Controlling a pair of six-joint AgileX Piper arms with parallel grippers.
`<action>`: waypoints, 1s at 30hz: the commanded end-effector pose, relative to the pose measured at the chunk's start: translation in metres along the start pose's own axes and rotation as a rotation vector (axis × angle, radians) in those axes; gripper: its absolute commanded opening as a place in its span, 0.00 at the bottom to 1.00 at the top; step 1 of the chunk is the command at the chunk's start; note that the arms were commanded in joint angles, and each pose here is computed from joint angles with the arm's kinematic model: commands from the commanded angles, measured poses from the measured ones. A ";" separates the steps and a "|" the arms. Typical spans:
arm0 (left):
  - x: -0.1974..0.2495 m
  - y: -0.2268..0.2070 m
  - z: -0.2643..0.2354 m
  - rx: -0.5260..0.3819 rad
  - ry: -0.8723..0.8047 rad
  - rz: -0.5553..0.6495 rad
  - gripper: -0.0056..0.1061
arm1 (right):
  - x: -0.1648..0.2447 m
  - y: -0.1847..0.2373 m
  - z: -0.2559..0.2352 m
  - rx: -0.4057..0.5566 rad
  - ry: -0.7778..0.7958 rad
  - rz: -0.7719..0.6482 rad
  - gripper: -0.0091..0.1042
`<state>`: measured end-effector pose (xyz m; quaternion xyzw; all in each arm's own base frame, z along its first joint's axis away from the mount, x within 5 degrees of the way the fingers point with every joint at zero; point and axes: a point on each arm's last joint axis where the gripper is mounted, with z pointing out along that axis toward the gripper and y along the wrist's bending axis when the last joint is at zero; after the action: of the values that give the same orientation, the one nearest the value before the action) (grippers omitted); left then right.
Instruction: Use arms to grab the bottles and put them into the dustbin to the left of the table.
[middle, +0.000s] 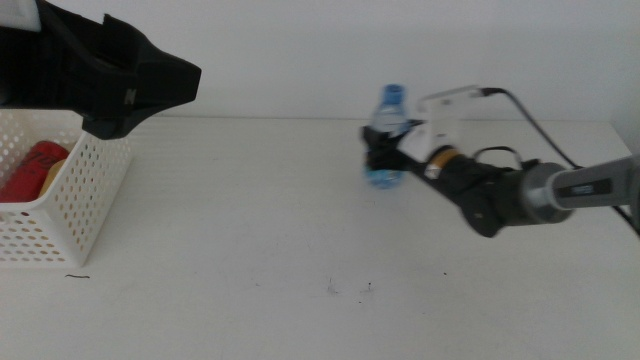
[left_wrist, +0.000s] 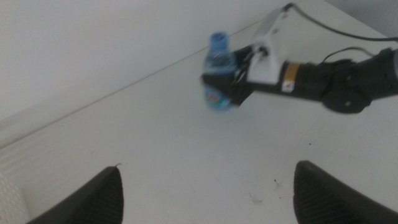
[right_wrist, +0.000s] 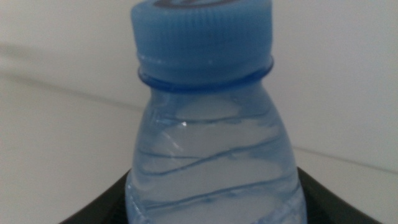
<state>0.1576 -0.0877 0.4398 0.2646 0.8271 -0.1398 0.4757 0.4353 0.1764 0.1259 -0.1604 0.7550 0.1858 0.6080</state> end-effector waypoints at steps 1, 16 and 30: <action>0.000 -0.002 -0.002 0.006 -0.015 0.000 0.89 | -0.026 0.038 0.005 -0.092 -0.076 -0.028 0.07; -0.001 -0.001 -0.002 0.004 -0.023 0.000 0.89 | -0.012 0.137 0.059 -0.259 -0.049 -0.117 0.07; -0.001 -0.001 -0.002 0.004 -0.023 0.000 0.89 | -0.025 0.129 -0.004 -0.191 0.226 -0.123 0.90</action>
<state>0.1567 -0.0873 0.4409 0.2639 0.8252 -0.1402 0.4794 0.3922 0.2991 0.1428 -0.2809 0.7870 0.2013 0.5111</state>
